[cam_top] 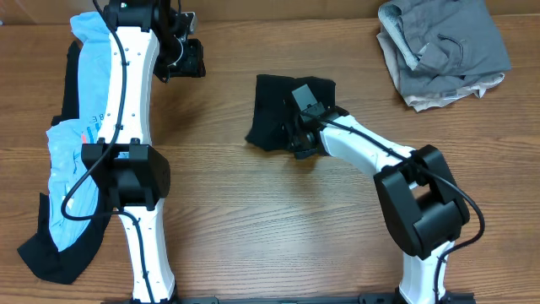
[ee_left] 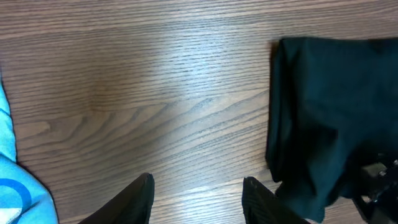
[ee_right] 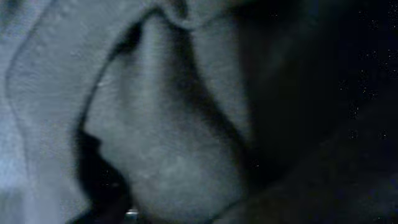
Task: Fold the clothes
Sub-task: 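Grasp the folded black shirt's edge with the right gripper and lift, then carry the black shirt right and place it on the grey clothes stack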
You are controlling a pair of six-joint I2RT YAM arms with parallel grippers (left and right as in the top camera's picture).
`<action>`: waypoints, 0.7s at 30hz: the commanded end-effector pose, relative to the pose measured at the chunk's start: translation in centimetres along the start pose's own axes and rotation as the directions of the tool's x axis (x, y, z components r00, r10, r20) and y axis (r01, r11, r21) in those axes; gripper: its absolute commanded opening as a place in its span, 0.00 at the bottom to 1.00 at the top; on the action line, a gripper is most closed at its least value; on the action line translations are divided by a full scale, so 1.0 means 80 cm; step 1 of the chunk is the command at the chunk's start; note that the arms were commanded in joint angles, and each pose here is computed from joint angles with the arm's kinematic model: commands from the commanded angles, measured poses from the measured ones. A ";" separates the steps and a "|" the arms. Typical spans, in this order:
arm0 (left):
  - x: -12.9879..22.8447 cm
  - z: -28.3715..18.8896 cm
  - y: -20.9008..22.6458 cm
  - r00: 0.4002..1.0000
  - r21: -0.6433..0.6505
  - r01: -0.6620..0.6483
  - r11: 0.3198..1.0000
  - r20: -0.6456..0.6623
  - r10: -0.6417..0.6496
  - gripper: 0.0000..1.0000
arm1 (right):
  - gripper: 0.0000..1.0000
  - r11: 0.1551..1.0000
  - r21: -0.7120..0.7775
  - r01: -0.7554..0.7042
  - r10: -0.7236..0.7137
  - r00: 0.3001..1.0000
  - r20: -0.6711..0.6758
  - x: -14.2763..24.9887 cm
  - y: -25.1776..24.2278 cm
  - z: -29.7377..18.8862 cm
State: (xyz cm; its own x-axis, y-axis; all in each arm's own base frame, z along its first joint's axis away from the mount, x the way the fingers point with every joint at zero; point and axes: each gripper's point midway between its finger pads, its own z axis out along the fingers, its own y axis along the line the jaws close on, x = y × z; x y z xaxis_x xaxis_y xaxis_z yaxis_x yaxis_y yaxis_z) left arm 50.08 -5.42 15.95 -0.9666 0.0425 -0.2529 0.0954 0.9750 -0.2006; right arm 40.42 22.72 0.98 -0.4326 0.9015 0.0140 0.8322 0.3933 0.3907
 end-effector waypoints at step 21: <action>-0.002 0.002 0.014 1.000 -0.038 -0.006 0.999 0.006 0.007 0.49 | 0.04 0.646 -0.377 0.664 -0.722 0.692 -0.017 -0.107 0.059 -0.127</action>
State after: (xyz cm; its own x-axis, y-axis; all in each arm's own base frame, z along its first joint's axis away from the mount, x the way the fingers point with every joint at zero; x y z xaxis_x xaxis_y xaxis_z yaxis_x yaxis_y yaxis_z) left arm 50.36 -5.06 15.94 -0.9638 0.0424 -0.2631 0.0920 0.9795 -0.1790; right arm 42.75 15.82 3.76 -0.9090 0.4148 -0.0403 0.3323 0.7798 0.5306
